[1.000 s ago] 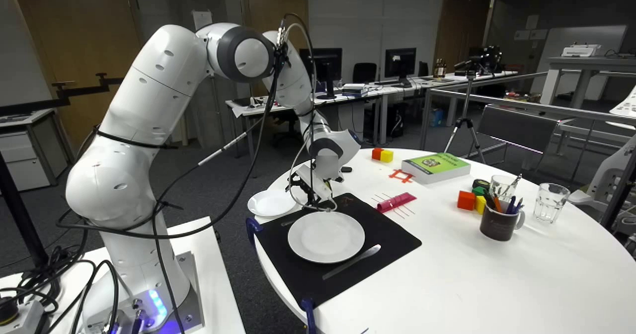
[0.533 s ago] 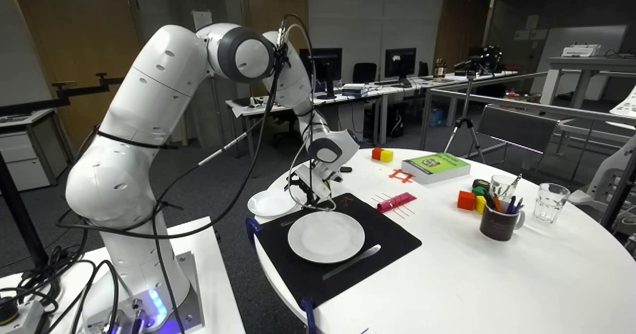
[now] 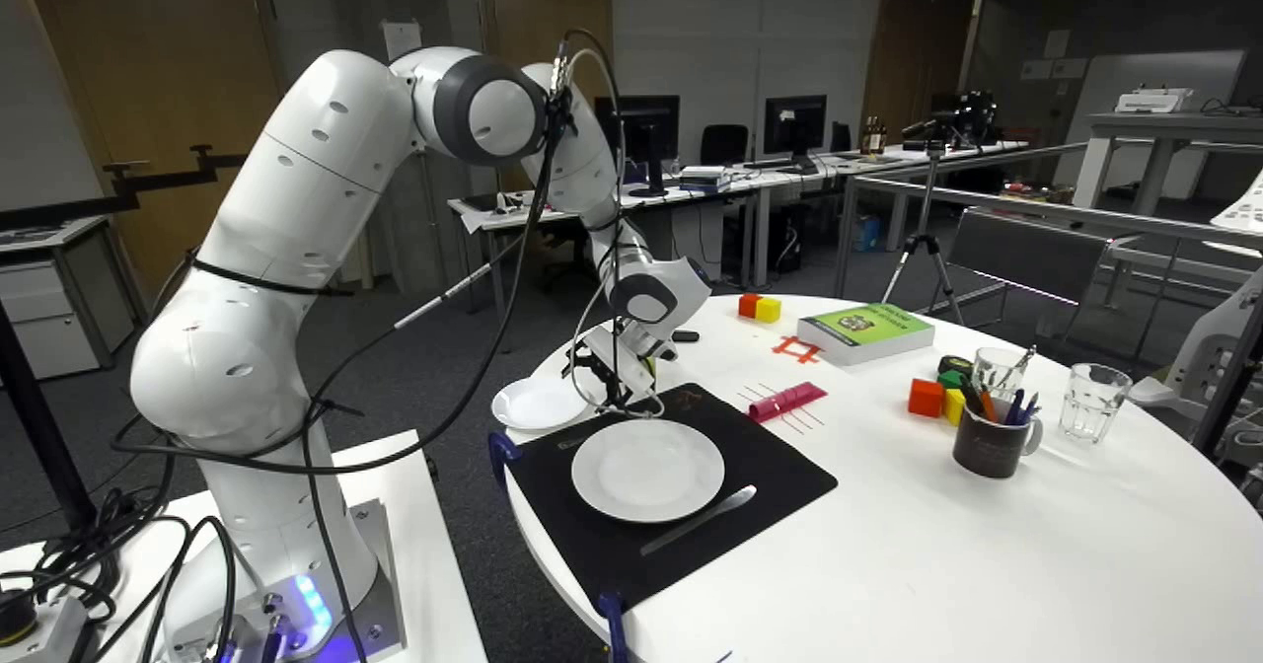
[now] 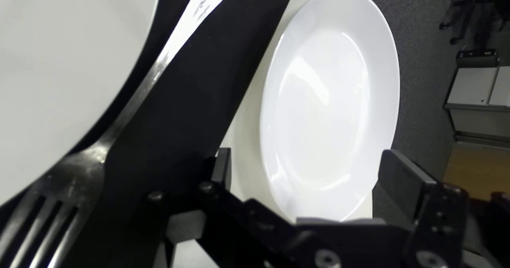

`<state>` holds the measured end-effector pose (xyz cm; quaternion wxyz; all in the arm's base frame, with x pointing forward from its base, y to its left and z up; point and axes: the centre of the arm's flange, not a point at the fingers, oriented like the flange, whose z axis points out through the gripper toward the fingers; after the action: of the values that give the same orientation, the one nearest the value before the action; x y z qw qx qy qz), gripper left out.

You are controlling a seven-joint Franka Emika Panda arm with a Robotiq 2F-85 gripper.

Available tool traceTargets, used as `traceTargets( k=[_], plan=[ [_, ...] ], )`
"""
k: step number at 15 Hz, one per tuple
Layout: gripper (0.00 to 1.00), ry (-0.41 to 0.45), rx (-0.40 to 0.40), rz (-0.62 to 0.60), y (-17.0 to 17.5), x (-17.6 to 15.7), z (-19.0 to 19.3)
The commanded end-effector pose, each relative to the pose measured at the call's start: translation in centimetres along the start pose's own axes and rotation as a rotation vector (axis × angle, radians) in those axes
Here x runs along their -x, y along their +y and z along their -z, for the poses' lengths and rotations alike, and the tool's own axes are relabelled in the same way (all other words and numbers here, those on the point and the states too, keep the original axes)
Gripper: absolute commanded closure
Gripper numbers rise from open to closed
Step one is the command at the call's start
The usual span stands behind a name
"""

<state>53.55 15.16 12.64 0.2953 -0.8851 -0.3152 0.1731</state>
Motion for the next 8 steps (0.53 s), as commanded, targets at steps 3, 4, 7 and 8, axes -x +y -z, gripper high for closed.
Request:
traceTargets(
  k=[3,4,7,8],
  plan=[
    [0.0,-0.021,-0.031,-0.001,0.02,-0.59,0.21],
    [0.0,-0.024,-0.033,-0.002,0.08,-0.63,0.13],
    [0.0,-0.031,-0.043,-0.002,0.26,-0.73,-0.21],
    [0.0,-0.033,-0.046,-0.003,0.33,-0.77,-0.35]
  ],
)
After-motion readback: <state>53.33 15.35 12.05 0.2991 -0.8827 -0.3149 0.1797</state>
